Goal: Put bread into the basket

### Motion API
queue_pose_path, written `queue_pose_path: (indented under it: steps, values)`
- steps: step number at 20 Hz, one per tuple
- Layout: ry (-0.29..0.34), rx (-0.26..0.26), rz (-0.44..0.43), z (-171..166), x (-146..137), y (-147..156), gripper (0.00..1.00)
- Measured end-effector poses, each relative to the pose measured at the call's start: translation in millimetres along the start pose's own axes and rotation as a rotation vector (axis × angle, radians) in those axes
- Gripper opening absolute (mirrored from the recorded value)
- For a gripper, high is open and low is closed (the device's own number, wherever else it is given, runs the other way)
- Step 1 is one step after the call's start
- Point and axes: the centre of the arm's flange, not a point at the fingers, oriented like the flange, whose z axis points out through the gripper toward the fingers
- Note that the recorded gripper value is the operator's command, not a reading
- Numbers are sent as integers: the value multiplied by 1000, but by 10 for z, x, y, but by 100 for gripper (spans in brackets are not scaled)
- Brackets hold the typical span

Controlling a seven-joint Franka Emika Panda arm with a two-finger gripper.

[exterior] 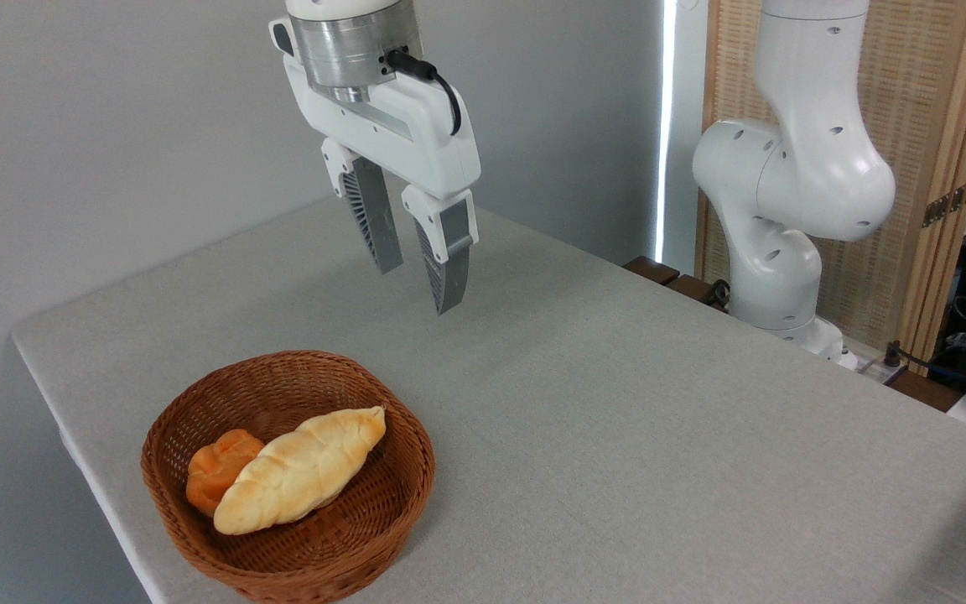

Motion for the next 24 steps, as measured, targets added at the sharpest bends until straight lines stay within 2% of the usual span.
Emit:
queue_pose_path:
  steps: [5,9,13,16,24]
  values:
    - [44,40,-7,-9,54,-98,100]
    - [100,93,-3,-21,169,-170,100]
    - [100,93,-6,23,212,-178,100]
    - [102,88,-61,32,256,-134,100]
    - [102,87,-61,38,327,-54,100]
